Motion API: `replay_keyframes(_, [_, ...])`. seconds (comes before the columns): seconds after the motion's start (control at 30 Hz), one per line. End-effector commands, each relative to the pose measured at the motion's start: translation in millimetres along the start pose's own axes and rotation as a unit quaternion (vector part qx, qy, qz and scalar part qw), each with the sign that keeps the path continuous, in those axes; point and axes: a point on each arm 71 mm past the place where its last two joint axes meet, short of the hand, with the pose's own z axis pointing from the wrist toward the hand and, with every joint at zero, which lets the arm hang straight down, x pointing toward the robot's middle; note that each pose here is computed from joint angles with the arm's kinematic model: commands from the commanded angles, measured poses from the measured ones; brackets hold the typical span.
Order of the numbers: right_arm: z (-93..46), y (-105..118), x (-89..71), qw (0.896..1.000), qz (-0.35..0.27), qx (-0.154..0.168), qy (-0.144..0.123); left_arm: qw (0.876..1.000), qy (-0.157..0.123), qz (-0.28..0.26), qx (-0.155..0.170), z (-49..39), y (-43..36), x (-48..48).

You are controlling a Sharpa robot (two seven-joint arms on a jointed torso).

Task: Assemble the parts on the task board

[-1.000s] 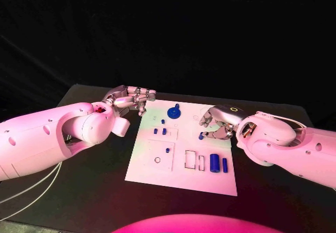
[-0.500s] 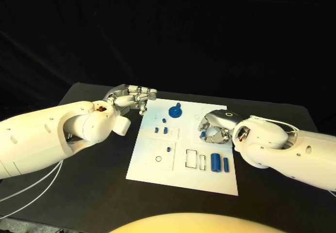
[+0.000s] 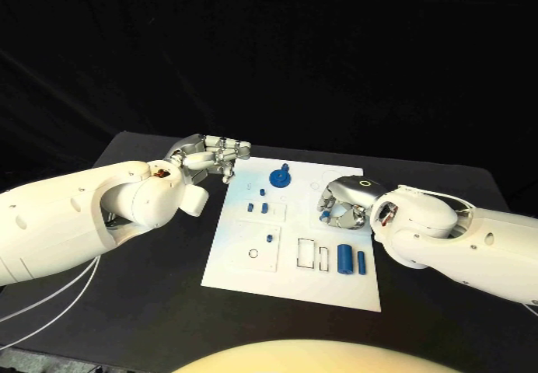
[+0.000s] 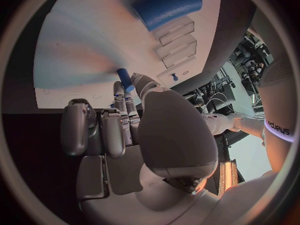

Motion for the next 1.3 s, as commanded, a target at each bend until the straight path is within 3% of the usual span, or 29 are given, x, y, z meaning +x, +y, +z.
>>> replay_keyframes(0.03, [0.5,0,1.3,1.000,-0.009,0.004,0.000,1.000,0.008,-0.003,0.001,0.2,-0.7,1.8])
replay_keyframes(0.77, [1.4,-1,0.7,1.000,-0.019,0.005,-0.006,1.000,0.007,-0.003,-0.001,0.3,-0.3,1.1])
replay_keyframes(1.3, [-7.0,13,-18.4,0.998,0.003,-0.016,-0.055,1.000,0.004,-0.002,-0.002,2.0,0.1,1.1])
